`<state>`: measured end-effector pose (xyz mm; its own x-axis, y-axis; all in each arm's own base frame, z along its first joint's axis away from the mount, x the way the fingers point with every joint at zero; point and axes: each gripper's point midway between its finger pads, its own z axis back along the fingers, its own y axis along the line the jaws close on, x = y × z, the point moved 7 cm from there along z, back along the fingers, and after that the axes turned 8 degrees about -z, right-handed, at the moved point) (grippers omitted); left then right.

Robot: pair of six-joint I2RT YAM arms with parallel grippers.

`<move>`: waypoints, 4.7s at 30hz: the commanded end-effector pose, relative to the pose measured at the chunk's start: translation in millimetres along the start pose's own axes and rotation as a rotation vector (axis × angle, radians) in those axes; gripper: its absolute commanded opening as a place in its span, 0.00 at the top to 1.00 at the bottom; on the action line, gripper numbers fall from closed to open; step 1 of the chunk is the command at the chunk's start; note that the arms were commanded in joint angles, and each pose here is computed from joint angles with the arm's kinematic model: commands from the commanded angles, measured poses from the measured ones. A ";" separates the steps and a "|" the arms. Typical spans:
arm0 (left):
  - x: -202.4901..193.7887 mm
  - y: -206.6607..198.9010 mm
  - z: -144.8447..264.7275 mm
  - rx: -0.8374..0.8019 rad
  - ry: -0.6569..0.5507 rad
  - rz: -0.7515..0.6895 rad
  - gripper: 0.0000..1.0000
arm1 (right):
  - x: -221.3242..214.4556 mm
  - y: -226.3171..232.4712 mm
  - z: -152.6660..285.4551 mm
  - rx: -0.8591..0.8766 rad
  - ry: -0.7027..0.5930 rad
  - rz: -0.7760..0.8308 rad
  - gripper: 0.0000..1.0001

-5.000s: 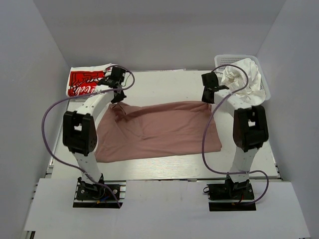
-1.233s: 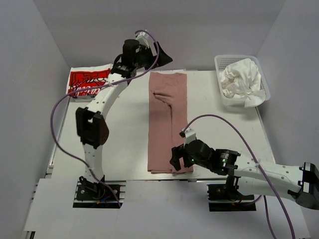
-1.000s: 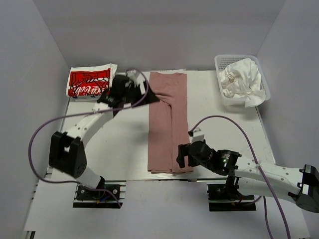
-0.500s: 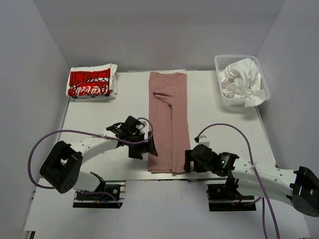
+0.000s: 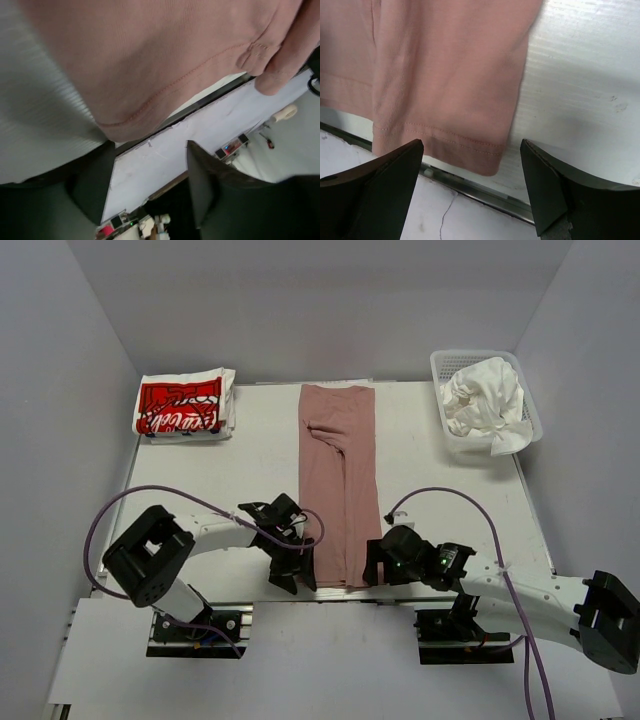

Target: Fold and stack the t-shirts

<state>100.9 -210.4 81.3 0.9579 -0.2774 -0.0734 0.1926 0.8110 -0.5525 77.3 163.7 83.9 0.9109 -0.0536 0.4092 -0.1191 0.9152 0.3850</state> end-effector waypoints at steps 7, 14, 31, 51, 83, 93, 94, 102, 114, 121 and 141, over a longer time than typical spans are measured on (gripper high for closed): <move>5.6 15.1 -17.6 0.129 -0.010 -0.054 0.61 | -11.4 -3.8 -0.6 0.006 0.082 -0.013 0.44; 25.2 4.7 -19.7 0.133 -0.025 -0.079 1.00 | 8.7 3.2 -5.2 -0.029 -0.017 0.018 0.80; 84.7 -54.4 63.4 0.173 -0.460 -0.115 1.00 | 87.1 50.0 29.4 -0.046 -0.295 -0.016 1.00; 16.8 4.8 4.6 0.206 -0.172 0.023 0.37 | 48.2 35.2 3.9 0.019 -0.040 0.004 1.00; 135.0 -64.5 84.8 0.307 -0.611 0.039 1.00 | 154.9 49.9 20.3 -0.223 -0.495 -0.085 1.00; 195.1 -62.8 118.9 0.350 -0.707 0.063 1.00 | 218.7 62.0 7.8 -0.225 -0.569 -0.075 1.00; 203.4 -54.6 119.3 0.365 -0.705 0.075 1.00 | 225.1 57.0 6.9 -0.239 -0.576 -0.077 1.00; 250.1 -46.0 124.0 0.348 -0.717 0.064 1.00 | 266.3 55.7 -18.6 -0.233 -0.557 -0.066 1.00; 312.2 -15.8 116.6 0.353 -0.746 0.084 1.00 | 323.5 39.2 -82.1 -0.262 -0.512 -0.088 1.00; 339.7 -6.0 131.5 0.355 -0.789 0.035 0.00 | 357.2 38.5 -98.5 -0.264 -0.476 -0.104 0.19; 202.4 23.1 79.3 0.266 -0.593 0.031 0.00 | 212.5 0.9 -48.4 -0.097 -0.270 -0.100 0.10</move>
<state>323.9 -200.8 116.8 0.9099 0.0128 0.4147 0.1076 0.9580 -0.2658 297.2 166.7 121.6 0.7813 -0.2364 0.5776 0.0793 0.9556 0.2837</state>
